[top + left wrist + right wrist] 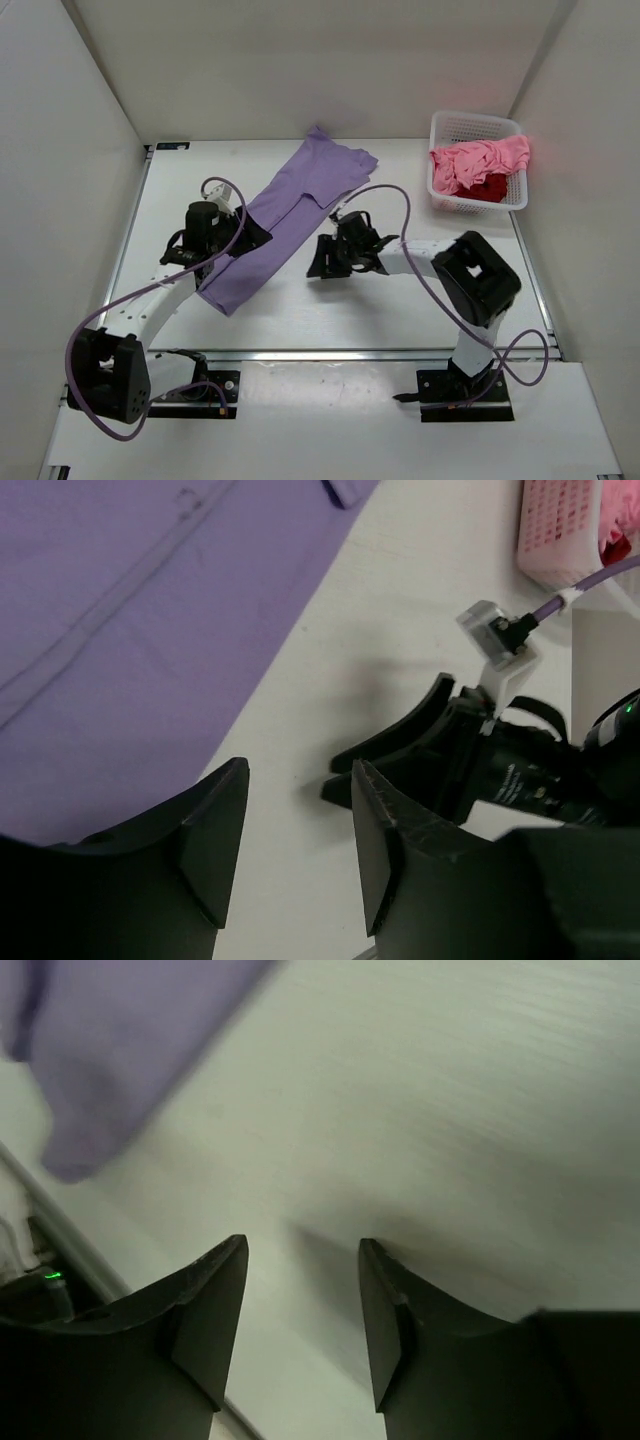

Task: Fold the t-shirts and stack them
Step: Rotate the tshirt 90 degrees

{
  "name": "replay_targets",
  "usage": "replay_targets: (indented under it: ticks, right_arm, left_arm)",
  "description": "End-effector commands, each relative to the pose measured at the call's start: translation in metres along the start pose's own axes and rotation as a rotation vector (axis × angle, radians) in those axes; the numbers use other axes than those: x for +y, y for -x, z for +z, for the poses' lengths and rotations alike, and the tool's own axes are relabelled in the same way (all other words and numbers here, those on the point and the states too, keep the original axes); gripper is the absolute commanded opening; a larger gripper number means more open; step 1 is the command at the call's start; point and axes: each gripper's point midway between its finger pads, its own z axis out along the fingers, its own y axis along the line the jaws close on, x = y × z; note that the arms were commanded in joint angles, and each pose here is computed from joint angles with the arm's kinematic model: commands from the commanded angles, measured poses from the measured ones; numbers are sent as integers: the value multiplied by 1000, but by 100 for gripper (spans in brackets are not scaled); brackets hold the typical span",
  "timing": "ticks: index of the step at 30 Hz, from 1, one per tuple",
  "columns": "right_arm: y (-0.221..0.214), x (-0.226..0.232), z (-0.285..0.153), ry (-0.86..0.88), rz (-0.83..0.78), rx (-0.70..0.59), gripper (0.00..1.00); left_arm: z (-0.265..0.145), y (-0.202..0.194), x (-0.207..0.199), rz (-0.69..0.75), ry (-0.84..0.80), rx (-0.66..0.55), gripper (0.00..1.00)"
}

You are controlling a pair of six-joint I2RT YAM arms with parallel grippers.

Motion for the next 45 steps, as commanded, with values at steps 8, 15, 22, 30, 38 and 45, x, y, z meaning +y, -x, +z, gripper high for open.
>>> replay_targets:
  ticks: [8, 15, 22, 30, 38, 45]
  right_arm:
    - [45, 68, 79, 108, 40, -103, 42]
    - [18, 46, 81, 76, 123, 3, 32]
    - [12, 30, 75, 39, 138, 33, 35]
    - [24, 26, 103, 29, 124, 77, 16]
    - [38, 14, 78, 30, 116, 48, 0]
    - [-4, -58, -7, -10, 191, 44, 0]
  left_arm:
    - [-18, 54, -12, 10, -6, -159, 54]
    - [-14, 41, -12, 61, 18, -128, 52]
    - [-12, 36, -2, 59, 43, -120, 52]
    - [-10, 35, -7, 68, 31, -120, 51]
    - [-2, 23, -4, 89, 46, -80, 50]
    - [13, -28, -6, 143, 43, 69, 34]
